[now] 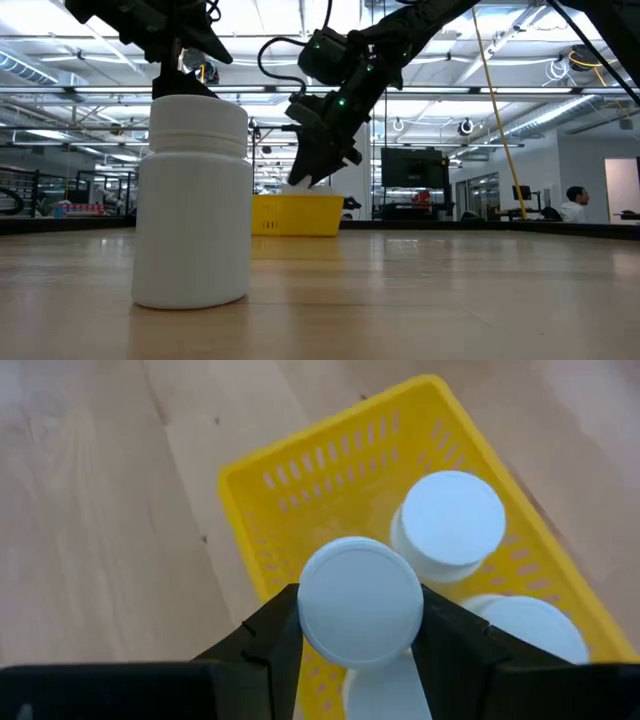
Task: Pick and place pill bottles into a basket
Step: Put the top white pill bottle into the yellow basket, then put the white pill bottle into the yellow basket
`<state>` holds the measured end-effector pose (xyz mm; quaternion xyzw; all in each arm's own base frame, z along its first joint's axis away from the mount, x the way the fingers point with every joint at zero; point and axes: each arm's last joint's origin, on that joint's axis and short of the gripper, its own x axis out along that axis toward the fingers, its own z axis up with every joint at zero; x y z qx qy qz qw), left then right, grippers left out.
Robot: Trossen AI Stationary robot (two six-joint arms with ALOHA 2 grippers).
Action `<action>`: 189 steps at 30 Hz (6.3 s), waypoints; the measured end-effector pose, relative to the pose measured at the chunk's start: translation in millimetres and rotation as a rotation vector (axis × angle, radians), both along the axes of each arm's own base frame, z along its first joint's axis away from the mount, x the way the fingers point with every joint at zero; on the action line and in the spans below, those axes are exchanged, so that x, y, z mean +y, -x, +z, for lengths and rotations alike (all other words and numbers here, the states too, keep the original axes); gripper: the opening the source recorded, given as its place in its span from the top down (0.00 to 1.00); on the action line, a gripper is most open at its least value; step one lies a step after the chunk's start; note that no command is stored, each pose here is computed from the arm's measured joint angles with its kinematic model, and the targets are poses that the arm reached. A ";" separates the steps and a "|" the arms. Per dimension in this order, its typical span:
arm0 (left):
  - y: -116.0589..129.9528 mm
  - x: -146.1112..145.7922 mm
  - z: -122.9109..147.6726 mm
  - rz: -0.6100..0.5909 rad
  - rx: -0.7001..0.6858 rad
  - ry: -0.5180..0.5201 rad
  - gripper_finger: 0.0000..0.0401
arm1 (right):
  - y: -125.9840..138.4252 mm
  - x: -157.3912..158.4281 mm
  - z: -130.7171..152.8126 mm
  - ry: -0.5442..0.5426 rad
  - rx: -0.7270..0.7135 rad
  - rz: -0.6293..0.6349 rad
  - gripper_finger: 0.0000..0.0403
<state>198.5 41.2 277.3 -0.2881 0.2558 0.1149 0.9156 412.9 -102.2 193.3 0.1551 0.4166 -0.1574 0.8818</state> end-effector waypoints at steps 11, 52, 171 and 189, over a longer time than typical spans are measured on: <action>0.0 -0.1 0.0 0.000 0.000 0.001 0.12 | -3.1 -0.8 -5.8 0.033 0.005 0.002 0.55; -0.5 -2.7 0.4 -0.083 -0.010 0.009 0.12 | 7.9 59.3 59.0 -0.066 -0.161 0.017 0.50; -160.5 -255.5 -89.2 -0.422 0.587 -0.047 0.12 | 308.5 109.1 -26.5 0.338 -0.815 0.204 1.00; -163.8 -249.5 -88.3 -0.418 0.585 -0.058 0.28 | 308.4 109.1 -26.5 0.338 -0.815 0.204 1.00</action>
